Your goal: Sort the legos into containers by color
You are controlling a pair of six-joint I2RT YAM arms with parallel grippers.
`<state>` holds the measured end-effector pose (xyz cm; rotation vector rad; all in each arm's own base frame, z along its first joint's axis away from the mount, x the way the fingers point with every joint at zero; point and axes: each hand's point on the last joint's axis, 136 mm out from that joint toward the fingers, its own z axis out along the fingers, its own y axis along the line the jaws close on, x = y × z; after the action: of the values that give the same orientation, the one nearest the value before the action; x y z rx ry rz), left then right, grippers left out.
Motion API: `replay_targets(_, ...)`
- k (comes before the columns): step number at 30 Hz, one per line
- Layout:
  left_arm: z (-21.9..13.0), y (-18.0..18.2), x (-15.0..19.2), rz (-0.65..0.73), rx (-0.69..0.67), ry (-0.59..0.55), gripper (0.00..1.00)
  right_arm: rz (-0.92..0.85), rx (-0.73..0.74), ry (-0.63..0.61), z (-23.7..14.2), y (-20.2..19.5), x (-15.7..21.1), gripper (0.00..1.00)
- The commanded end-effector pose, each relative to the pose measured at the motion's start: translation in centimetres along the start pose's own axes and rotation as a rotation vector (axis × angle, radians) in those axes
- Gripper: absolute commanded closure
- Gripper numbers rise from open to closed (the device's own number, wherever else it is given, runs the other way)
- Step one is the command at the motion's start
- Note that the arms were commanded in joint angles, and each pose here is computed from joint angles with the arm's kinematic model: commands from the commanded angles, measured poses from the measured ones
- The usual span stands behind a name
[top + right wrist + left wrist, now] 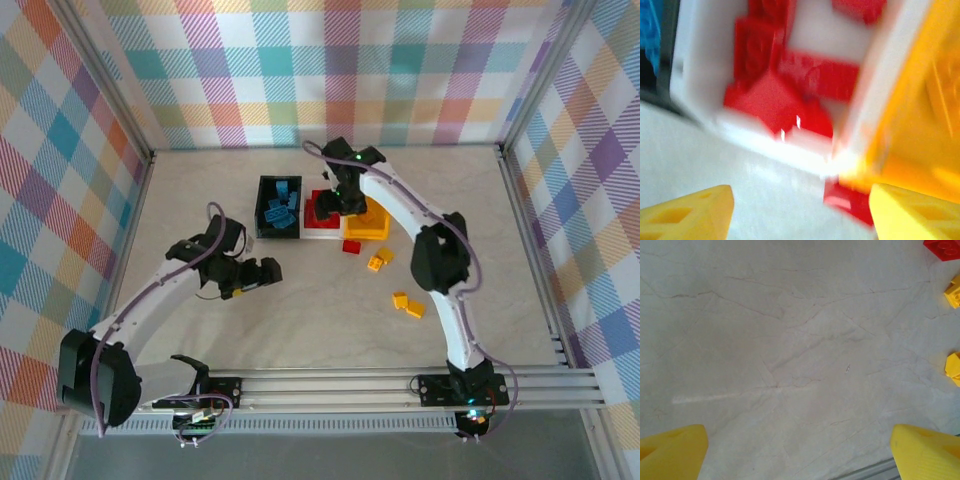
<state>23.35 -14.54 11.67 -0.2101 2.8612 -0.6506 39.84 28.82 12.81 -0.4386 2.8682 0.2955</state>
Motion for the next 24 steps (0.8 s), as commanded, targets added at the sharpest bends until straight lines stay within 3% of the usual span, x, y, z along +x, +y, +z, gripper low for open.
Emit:
replay_targets(1, -0.1, -2.1, -1.4, 0.050, 0.065, -0.029, 0.06, 0.018, 0.019, -0.057, -2.8, 0.3, 3.1, 0.23)
replay_targets(6, 0.2, -2.9, -2.0, 0.067, 0.090, -0.008, 0.06, 0.082, 0.028, -0.024, -0.3, -0.6, 6.5, 0.19)
replay_targets(12, -0.6, -3.0, -1.6, 0.097, 0.074, 0.011, 0.06, 0.101, 0.095, 0.002, 3.3, -1.9, 6.7, 0.15)
replay_targets(24, -1.8, -1.6, 0.4, 0.102, 0.040, 0.024, 0.05, 0.128, 0.184, 0.005, 6.5, -3.8, 5.3, 0.15)
